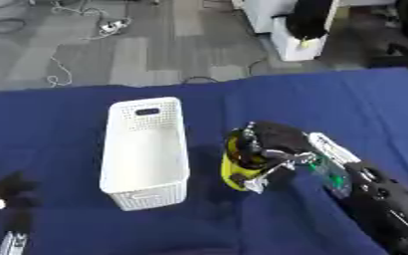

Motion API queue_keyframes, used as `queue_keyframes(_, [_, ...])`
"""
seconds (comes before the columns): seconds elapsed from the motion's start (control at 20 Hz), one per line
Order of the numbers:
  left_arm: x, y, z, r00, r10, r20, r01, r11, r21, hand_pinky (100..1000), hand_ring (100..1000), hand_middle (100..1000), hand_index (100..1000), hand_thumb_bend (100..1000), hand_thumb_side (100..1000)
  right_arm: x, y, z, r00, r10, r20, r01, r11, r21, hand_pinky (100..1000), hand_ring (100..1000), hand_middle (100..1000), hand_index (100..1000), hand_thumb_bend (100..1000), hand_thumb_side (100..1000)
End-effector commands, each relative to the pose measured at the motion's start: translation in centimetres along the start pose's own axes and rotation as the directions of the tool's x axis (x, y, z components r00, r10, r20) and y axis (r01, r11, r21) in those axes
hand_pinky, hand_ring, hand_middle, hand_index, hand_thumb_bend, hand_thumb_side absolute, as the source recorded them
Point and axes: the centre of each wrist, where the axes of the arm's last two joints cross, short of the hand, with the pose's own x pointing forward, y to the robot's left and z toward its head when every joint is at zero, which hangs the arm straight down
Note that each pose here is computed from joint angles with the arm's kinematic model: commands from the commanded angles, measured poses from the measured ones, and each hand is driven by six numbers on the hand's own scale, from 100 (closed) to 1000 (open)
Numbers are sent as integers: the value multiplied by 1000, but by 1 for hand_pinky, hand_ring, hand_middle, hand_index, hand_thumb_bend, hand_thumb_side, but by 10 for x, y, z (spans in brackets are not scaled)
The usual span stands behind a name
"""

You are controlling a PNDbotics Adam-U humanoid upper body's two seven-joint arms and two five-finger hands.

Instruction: Pick up objects on the table and place them in the box.

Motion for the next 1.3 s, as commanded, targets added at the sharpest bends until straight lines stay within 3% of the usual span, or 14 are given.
queue_keyframes(0.05, [5, 3, -2, 1000, 0, 24, 0, 1000, 3, 883, 665, 728, 936, 101, 839, -1, -17, 0, 1000, 9, 18, -9, 1000, -4, 100, 100, 100, 100, 150, 547])
queue_keyframes(0.35, [5, 2, -1, 1000, 1, 19, -1, 1000, 4, 882, 665, 727, 936, 101, 840, 1, -34, -4, 997, -53, 58, 57, 996, -64, 100, 100, 100, 100, 137, 532])
queue_keyframes(0.7, [-1, 1, 10, 1000, -2, -21, 2, 1000, -1, 881, 665, 726, 937, 100, 849, 3, -74, -11, 977, -109, 184, 142, 974, -175, 100, 100, 100, 100, 138, 496])
queue_keyframes(1.3, [-3, -2, 13, 1000, 5, -30, -5, 1000, -14, 879, 667, 725, 939, 100, 853, -1, -113, -20, 947, -116, 301, 169, 974, -154, 100, 100, 100, 100, 159, 480])
